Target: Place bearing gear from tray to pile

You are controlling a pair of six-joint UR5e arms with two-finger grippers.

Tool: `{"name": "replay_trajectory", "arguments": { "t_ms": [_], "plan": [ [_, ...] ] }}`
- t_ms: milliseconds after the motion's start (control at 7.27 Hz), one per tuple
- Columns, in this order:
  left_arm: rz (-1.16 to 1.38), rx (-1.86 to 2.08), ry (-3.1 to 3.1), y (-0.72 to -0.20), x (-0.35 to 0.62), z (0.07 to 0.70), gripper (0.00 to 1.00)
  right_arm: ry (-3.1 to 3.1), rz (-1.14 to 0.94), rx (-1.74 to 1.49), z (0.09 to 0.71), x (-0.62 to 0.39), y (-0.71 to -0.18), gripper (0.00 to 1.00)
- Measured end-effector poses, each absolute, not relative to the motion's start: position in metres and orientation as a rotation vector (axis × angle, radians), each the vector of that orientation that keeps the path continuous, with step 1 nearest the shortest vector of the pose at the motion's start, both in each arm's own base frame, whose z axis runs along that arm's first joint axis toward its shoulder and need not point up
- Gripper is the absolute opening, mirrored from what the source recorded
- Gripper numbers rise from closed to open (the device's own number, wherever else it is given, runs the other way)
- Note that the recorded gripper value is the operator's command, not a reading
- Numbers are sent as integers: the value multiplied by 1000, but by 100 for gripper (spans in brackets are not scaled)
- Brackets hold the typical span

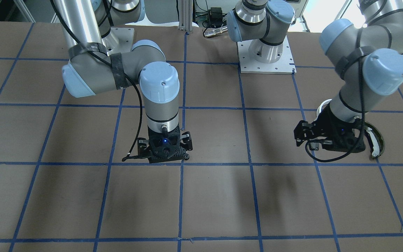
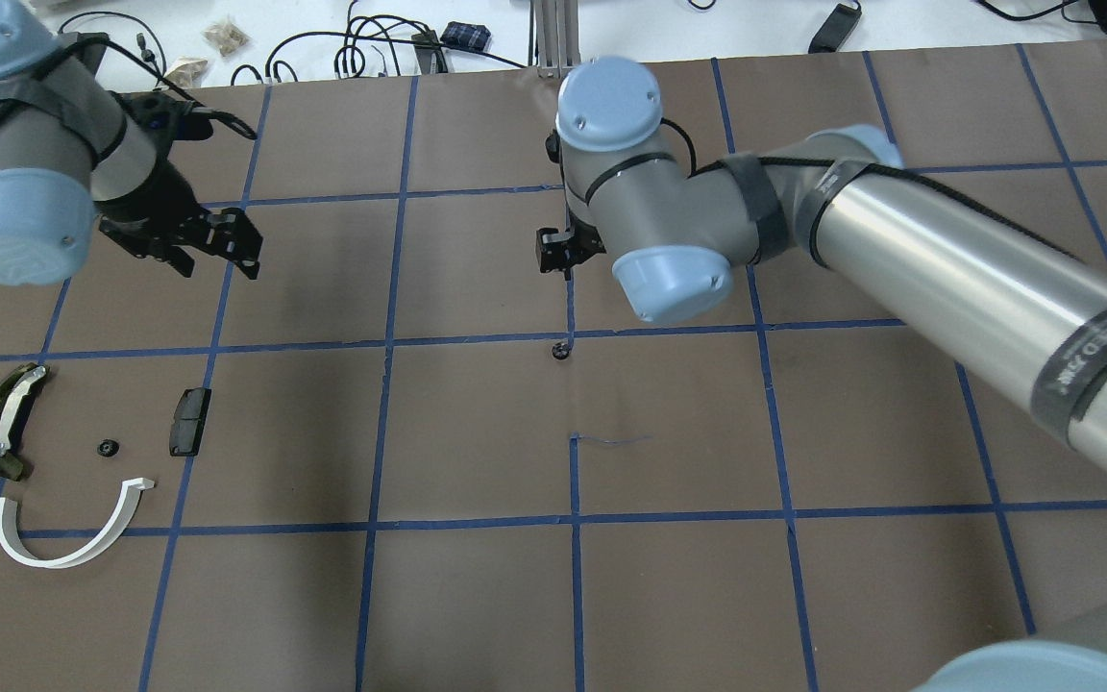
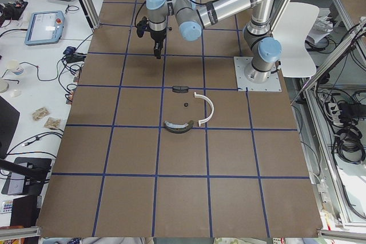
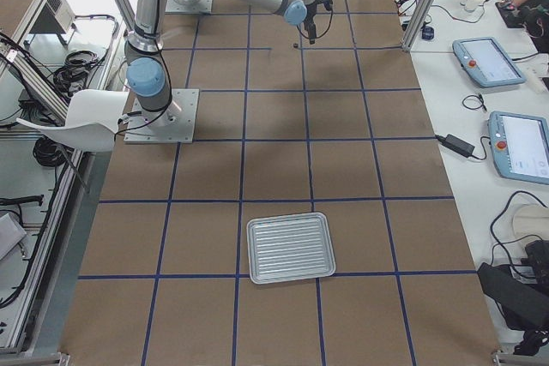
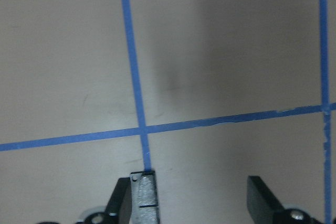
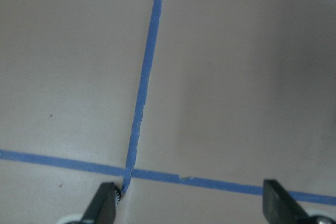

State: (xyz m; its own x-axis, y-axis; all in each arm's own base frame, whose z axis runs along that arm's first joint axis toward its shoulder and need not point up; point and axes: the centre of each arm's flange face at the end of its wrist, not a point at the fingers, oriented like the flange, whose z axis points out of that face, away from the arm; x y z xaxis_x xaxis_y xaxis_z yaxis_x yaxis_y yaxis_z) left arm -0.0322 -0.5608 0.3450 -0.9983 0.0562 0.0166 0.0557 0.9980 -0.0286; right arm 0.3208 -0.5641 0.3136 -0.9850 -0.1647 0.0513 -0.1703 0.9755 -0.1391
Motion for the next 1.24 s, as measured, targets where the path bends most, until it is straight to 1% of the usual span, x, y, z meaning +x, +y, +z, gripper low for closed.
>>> {"name": "replay_trajectory", "arguments": {
  "t_ms": [138, 275, 550, 688, 962, 1238],
  "plan": [
    [39, -7, -3110, -560, -81, 342, 75, -3070, 177, 259, 360, 308, -567, 100],
    [17, 55, -3098, -554, -129, 331, 76, -3059, 137, 239, 403, 284, -562, 100],
    [39, 135, -3083, -546, -209, 302, 76, -3057, 71, 179, 463, 206, -548, 100],
    [40, 144, -3078, -540, -246, 284, 76, -3058, 54, 167, 483, 175, -534, 100],
    [57, 167, -3068, -534, -302, 244, 76, -3060, 35, 153, 496, 148, -504, 100],
    [88, 193, -3062, -531, -335, 213, 76, -3063, 59, 144, 491, 145, -486, 100]
  ]
}}
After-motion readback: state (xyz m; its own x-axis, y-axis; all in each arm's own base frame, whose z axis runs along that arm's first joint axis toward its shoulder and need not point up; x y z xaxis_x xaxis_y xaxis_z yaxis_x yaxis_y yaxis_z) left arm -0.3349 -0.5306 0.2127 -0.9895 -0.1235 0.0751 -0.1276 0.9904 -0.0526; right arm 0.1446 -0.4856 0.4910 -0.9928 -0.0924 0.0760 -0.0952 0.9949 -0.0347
